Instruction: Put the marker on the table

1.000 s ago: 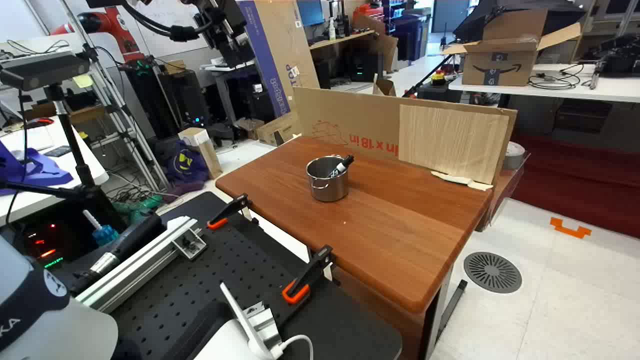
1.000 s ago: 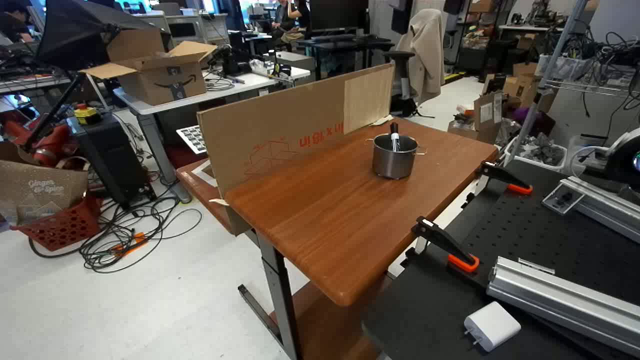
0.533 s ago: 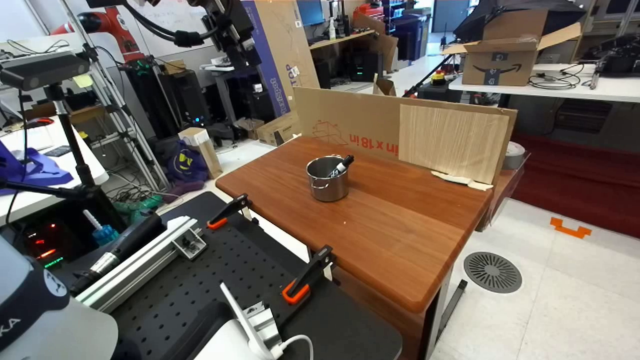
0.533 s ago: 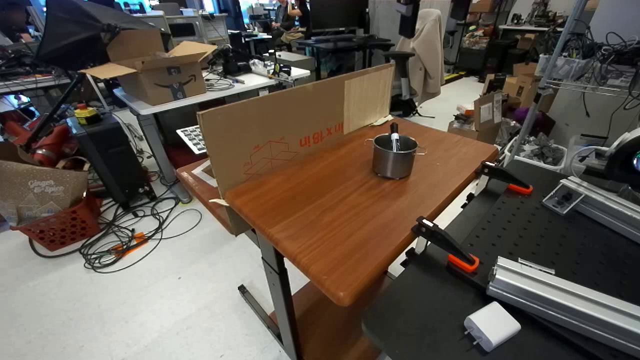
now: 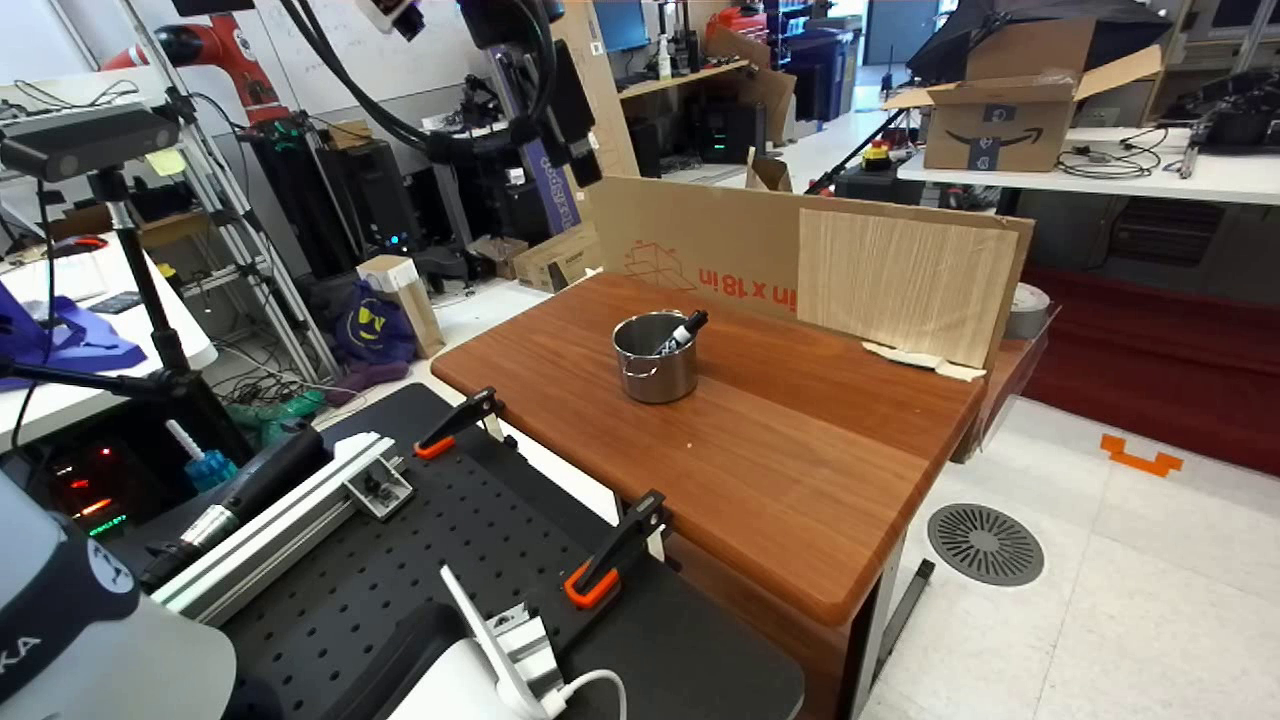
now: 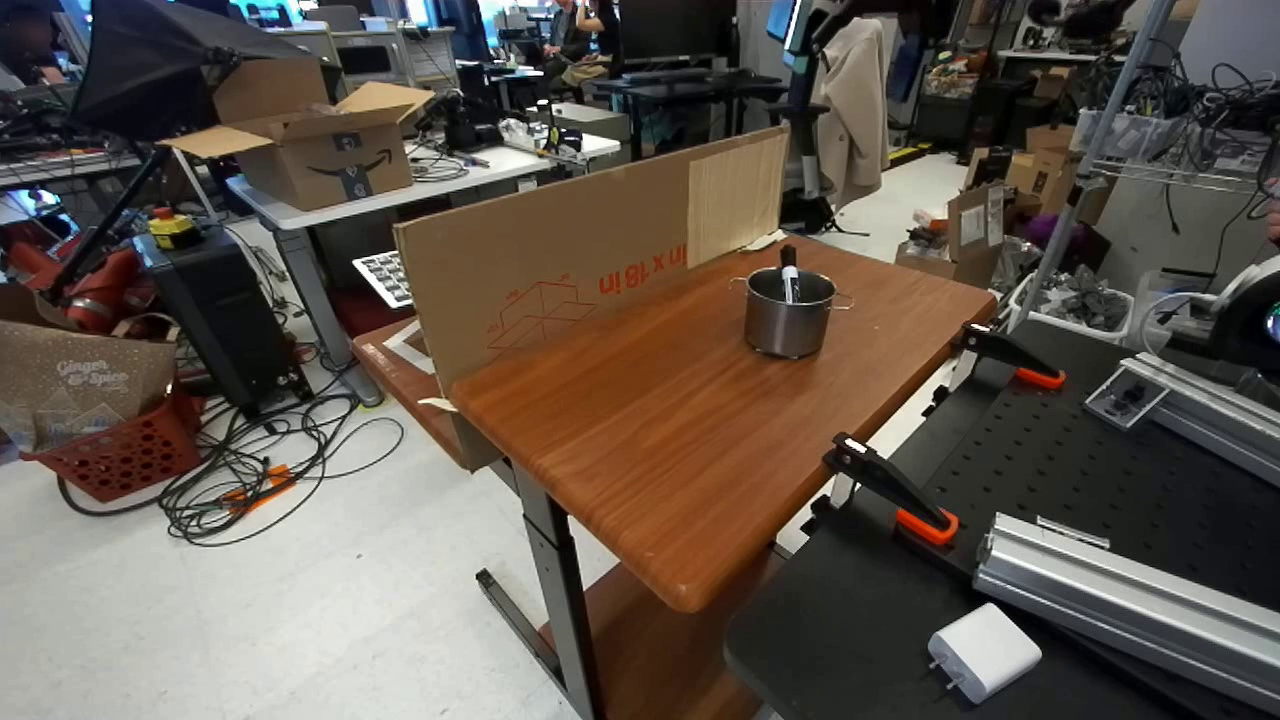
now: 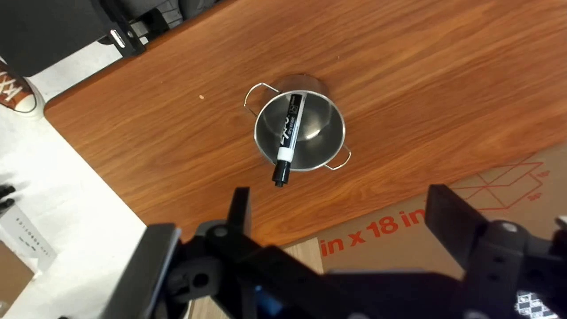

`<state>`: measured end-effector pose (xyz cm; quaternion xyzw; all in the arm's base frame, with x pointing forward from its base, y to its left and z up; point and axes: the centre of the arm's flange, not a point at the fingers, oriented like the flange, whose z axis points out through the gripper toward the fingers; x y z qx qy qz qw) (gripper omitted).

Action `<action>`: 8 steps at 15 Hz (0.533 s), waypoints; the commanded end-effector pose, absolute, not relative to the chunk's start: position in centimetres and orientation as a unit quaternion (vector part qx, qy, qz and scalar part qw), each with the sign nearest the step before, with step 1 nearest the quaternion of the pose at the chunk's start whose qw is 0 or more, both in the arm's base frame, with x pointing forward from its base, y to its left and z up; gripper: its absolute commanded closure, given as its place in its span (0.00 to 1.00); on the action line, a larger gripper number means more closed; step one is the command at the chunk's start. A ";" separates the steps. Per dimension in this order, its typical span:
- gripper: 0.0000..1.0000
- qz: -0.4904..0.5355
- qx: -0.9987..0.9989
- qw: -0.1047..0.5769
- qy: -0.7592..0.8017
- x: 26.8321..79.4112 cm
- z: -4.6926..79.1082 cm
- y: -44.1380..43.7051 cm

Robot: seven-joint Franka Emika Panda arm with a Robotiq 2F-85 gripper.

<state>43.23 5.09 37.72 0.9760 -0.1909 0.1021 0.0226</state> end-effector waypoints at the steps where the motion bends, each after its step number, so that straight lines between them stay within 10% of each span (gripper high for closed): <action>1: 0.00 0.109 0.963 -0.016 -0.244 45.9 35.2 2.8; 8: 0.00 0.093 0.940 -0.044 -0.326 49.9 29.4 -0.2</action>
